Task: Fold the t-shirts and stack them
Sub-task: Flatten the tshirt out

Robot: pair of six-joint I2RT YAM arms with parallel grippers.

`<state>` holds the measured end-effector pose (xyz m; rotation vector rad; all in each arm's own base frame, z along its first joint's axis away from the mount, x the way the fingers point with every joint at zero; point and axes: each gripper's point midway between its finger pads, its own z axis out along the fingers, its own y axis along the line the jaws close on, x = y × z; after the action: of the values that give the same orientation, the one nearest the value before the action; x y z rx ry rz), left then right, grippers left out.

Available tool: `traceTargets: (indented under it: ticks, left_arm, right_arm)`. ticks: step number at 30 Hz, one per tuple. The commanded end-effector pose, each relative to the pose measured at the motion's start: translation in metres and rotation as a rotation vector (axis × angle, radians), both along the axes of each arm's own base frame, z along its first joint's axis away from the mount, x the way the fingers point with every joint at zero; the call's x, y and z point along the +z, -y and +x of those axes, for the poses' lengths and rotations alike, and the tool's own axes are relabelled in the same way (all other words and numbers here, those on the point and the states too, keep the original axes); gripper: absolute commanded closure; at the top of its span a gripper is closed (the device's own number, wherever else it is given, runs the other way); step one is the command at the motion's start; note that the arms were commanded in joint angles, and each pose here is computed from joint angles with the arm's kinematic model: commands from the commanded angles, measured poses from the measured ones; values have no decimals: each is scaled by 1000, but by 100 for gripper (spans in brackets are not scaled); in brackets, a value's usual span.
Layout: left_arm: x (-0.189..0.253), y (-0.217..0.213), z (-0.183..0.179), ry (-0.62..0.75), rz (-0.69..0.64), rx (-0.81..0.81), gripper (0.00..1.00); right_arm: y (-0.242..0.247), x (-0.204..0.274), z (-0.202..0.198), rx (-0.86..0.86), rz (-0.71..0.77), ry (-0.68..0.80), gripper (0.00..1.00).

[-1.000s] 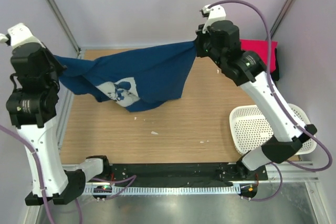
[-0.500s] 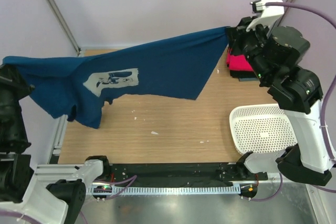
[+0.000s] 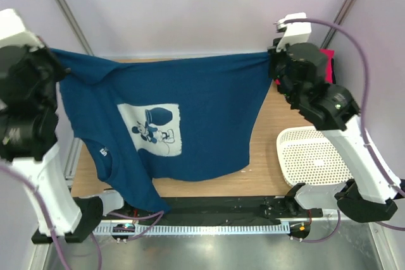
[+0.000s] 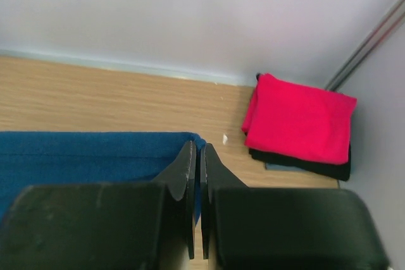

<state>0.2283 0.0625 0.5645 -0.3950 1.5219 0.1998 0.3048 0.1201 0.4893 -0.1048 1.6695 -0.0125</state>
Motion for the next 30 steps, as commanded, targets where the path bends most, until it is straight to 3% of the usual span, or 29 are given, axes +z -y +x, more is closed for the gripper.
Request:
traceTargets:
  ticks: [1,4,6,11,13,20,26,30]
  left_arm:
    - [-68,-1,63,-211,3,-14,100]
    - [-120,0,103,-317,-29,-21,100]
    - [-174,0,129,-422,-53,-20,100]
    - [-214,2,175,-466,-72,-29,100]
    - [-202,3,184,-436,-68,-43,100]
    - [-110,17,177,-223,-51,-130,100]
    - [-50,33,115,-73,-31,-214,100]
    - [-40,38,71,-50,-28,-232,100]
  right_arm:
    - [11,-46,28,-105,-108,-59,99]
    - [-8,-115,59,-50,-121,-194,99]
    - [-6,-136,79,-61,-107,-216,99]
    - [2,-146,113,-119,-42,-171,99]
    - [7,-144,126,-130,-42,-170,99]
    - [22,-38,126,-162,-39,24,99]
    - [26,3,91,-89,3,91,99]
    - [38,26,45,-39,46,156,99]
